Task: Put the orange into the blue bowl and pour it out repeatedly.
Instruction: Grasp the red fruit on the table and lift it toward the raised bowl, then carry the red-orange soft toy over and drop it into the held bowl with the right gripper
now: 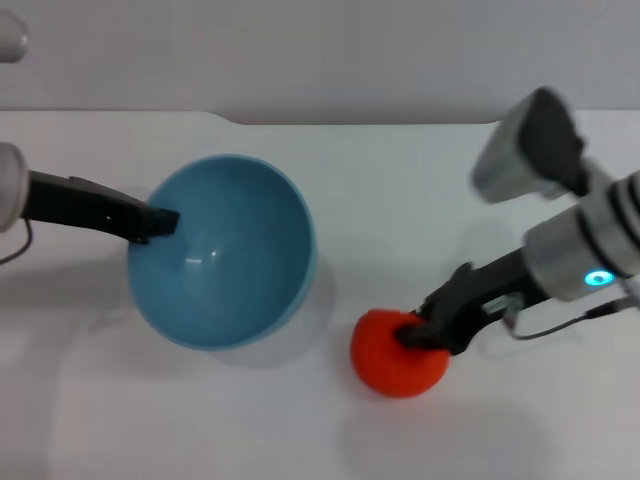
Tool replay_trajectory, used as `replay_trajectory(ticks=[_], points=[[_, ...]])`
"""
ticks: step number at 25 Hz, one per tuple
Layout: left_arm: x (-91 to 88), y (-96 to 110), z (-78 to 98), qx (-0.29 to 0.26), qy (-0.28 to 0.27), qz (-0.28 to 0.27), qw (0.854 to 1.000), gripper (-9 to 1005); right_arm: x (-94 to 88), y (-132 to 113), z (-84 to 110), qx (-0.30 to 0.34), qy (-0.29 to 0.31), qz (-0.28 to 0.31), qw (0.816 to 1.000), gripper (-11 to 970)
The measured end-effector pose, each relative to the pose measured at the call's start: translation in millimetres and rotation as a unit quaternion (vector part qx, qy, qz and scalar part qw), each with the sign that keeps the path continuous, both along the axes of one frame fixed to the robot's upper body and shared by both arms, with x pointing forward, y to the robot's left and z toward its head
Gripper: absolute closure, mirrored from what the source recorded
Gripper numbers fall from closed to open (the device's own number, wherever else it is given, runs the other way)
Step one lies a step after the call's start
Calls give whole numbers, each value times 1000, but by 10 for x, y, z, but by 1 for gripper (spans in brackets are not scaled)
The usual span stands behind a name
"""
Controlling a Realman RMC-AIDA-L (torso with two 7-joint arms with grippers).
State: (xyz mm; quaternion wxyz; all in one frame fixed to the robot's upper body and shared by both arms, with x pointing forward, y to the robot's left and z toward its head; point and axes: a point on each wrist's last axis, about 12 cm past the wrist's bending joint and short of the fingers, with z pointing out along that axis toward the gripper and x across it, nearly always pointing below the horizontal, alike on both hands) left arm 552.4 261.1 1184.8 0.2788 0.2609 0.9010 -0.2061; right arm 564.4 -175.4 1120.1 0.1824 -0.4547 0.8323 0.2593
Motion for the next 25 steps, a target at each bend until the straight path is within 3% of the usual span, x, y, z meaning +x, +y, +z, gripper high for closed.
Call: replay_trajectory(ticks=[5, 8, 12, 18, 25], points=[[76, -147, -60, 3, 12, -22, 1000, 996, -75, -474, 215, 37, -29, -70, 996, 855], [130, -272, -115, 6, 24, -40, 999, 996, -152, -745, 404, 57, -55, -93, 993, 875], [178, -549, -253, 22, 55, -86, 995, 997, -246, -904, 701, 78, -84, -88, 990, 900], [206, -1065, -371, 91, 101, -141, 981, 996, -299, -786, 964, 75, -117, -39, 990, 924], [214, -1397, -294, 116, 97, -160, 976, 996, -395, -425, 1160, 124, -124, 60, 983, 925]])
